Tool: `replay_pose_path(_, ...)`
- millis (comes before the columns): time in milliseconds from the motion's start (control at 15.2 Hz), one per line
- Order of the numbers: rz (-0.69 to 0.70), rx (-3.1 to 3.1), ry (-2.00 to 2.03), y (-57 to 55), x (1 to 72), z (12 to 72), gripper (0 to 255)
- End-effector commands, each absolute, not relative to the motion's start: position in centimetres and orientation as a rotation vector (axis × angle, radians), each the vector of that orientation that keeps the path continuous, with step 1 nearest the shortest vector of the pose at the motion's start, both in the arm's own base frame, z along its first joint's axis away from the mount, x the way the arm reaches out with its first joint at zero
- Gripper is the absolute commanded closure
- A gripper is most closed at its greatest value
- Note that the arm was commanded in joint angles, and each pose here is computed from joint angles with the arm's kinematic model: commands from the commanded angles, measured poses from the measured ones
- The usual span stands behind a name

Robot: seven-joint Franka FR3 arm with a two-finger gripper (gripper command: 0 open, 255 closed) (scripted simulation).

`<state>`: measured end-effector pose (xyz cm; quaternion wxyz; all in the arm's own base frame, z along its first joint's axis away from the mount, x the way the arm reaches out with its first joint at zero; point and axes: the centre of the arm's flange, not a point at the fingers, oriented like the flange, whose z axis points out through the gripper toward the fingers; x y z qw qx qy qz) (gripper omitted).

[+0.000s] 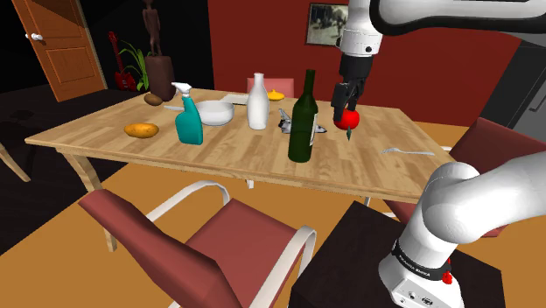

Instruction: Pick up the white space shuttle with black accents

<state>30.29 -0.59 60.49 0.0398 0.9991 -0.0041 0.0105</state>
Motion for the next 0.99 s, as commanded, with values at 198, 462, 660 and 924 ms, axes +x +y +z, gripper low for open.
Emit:
replay_pose_path(198,0.04,3.073,0.06,-4.0,32.2,59.3,0)
replay_pose_path(462,0.052,3.085,0.157,-8.3,35.0,57.6,0)
replay_pose_path(660,0.06,3.092,0.23,-11.4,37.2,56.2,0)
replay_pose_path(924,0.071,3.098,0.328,-15.3,40.5,54.5,0)
